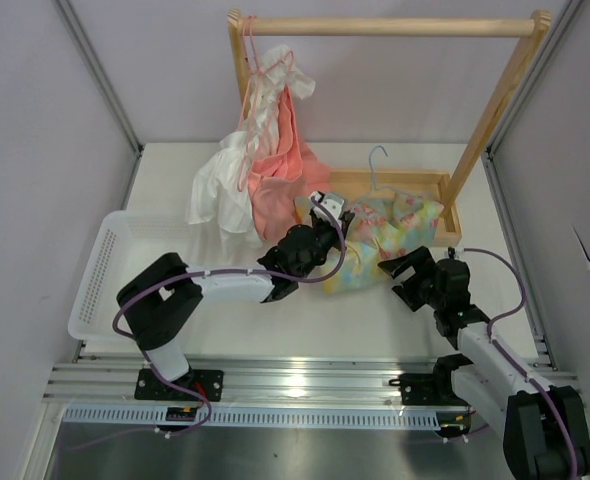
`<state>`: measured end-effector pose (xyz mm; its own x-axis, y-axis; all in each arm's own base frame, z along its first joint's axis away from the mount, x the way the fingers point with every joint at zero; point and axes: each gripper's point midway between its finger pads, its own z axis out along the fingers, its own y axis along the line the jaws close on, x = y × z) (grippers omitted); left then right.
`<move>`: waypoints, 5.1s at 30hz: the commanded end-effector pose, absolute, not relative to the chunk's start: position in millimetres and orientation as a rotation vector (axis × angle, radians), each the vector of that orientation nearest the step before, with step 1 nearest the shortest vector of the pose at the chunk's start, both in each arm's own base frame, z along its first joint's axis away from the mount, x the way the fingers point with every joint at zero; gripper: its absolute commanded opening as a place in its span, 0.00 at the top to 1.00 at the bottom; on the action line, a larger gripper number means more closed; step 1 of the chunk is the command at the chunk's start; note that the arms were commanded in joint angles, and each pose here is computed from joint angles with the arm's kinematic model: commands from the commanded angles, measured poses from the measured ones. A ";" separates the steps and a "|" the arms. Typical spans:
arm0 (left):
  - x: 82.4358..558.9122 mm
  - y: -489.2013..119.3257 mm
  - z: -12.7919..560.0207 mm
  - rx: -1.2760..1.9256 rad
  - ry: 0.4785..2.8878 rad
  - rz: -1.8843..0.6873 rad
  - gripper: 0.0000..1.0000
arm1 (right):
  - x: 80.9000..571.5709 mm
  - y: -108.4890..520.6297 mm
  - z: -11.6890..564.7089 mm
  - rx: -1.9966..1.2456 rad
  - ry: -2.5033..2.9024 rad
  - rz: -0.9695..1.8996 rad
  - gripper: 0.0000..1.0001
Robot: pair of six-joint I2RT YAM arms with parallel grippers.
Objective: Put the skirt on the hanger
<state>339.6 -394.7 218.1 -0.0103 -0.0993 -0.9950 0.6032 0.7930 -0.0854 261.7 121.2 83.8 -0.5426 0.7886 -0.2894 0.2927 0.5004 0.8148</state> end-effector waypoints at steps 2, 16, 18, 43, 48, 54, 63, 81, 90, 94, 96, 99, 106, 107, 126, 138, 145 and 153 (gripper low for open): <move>352.0 -387.8 281.5 0.333 1.407 -0.653 1.00 | 275.7 123.3 111.4 0.842 1.924 1.026 0.01; 340.7 -391.1 294.1 0.339 1.421 -0.733 1.00 | 314.8 134.7 130.7 0.751 1.694 1.126 0.01; 340.4 -392.4 293.7 0.340 1.426 -0.739 1.00 | 320.2 136.1 127.9 0.765 1.688 1.126 0.00; 353.3 -391.4 285.0 0.356 1.406 -0.673 1.00 | 299.6 110.6 263.0 0.634 1.647 0.927 1.00; 357.8 -394.4 273.9 0.360 1.410 -0.661 1.00 | 299.2 103.6 298.4 0.582 1.678 0.872 1.00; 363.8 -397.3 262.1 0.359 1.422 -0.652 1.00 | 290.1 95.6 325.2 0.574 1.661 0.863 1.00; 367.0 -404.7 268.9 0.367 1.383 -0.667 1.00 | 275.2 90.9 334.8 0.544 1.691 0.838 1.00; 327.9 -385.1 302.4 0.388 1.210 -0.788 1.00 | 266.9 73.7 273.6 0.597 1.973 0.610 0.16; 300.0 -360.4 275.3 0.429 1.234 -0.801 1.00 | 280.1 62.1 293.9 0.595 1.921 0.548 0.16; 308.8 -351.4 265.4 0.398 1.268 -0.731 1.00 | 267.8 70.0 309.9 0.550 1.884 0.619 0.17; 312.4 -355.6 262.0 0.405 1.276 -0.728 1.00 | 259.8 72.5 312.4 0.542 1.881 0.643 0.17; 314.0 -363.6 265.8 0.409 1.265 -0.752 1.00 | 255.0 64.3 307.5 0.561 1.888 0.591 0.16; 304.6 -380.5 273.8 0.466 1.231 -0.835 1.00 | 299.5 74.3 284.2 0.561 1.937 0.604 0.17; 302.7 -381.9 273.4 0.476 1.231 -0.844 1.00 | 315.0 79.4 274.9 0.557 1.955 0.620 0.17; 290.9 -432.6 263.9 0.631 1.270 -0.993 1.00 | 357.8 124.4 284.8 0.465 1.854 0.638 0.16; 291.8 -443.8 251.2 0.647 1.317 -0.992 1.00 | 352.4 141.4 292.9 0.486 1.822 0.701 0.17; 289.1 -447.9 249.0 0.653 1.317 -0.990 1.00 | 342.0 141.2 307.6 0.512 1.781 0.743 0.18; 282.6 -449.7 256.9 0.655 1.287 -0.993 1.00 | 352.6 145.8 290.3 0.580 1.844 0.715 0.20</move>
<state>290.9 -441.8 220.5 -0.0604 -0.1484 -0.9871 0.8556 0.5016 -0.1278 342.0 142.5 275.5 -0.3857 0.6416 -0.6630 0.0577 0.7340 0.6767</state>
